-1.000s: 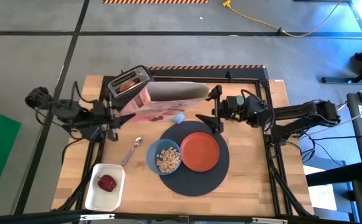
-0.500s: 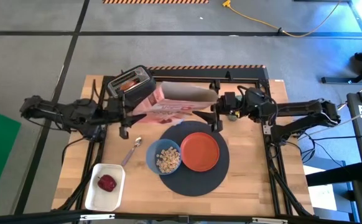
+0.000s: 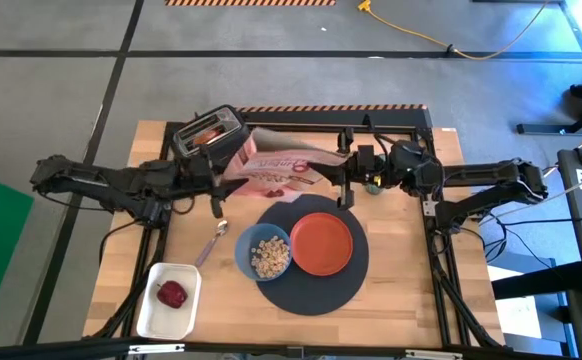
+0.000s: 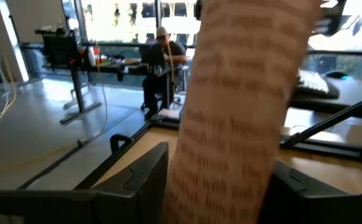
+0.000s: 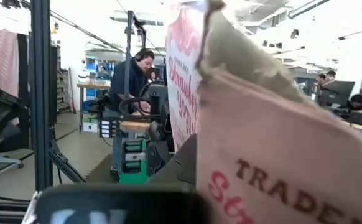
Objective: Arrange a breakfast setting
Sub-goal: Pour the cereal from the cereal box into a blue bowl
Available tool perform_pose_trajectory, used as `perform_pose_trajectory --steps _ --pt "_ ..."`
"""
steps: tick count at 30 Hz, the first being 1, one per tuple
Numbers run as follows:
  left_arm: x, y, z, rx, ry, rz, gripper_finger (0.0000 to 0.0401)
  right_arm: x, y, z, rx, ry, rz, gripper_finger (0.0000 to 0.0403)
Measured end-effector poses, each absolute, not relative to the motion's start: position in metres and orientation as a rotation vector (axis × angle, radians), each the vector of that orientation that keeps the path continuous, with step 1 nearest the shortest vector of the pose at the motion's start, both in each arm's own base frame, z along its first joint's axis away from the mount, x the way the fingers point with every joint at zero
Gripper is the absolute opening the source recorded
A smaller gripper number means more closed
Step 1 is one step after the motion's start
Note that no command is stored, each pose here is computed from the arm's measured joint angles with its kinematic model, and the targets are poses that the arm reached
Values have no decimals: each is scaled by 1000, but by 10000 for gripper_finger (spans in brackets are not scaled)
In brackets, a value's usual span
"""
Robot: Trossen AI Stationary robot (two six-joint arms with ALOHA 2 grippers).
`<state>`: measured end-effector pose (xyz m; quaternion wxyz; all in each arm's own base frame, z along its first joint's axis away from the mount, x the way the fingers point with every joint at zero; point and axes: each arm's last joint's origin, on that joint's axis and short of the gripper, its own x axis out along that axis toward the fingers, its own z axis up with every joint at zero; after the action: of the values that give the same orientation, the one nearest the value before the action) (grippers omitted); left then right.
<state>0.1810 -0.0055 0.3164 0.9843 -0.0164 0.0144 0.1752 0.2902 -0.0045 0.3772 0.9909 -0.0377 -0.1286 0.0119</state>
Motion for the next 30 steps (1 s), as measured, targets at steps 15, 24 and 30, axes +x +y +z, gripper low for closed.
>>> perform_pose_trajectory --steps 15,24,30 --pt "180 17 316 44 57 507 264 267 -80 419 -142 2 -91 1" --pt "191 34 299 64 169 587 262 237 -168 387 -151 109 -68 0" --pt "204 53 281 72 261 666 261 229 -219 345 -138 126 -3 0"
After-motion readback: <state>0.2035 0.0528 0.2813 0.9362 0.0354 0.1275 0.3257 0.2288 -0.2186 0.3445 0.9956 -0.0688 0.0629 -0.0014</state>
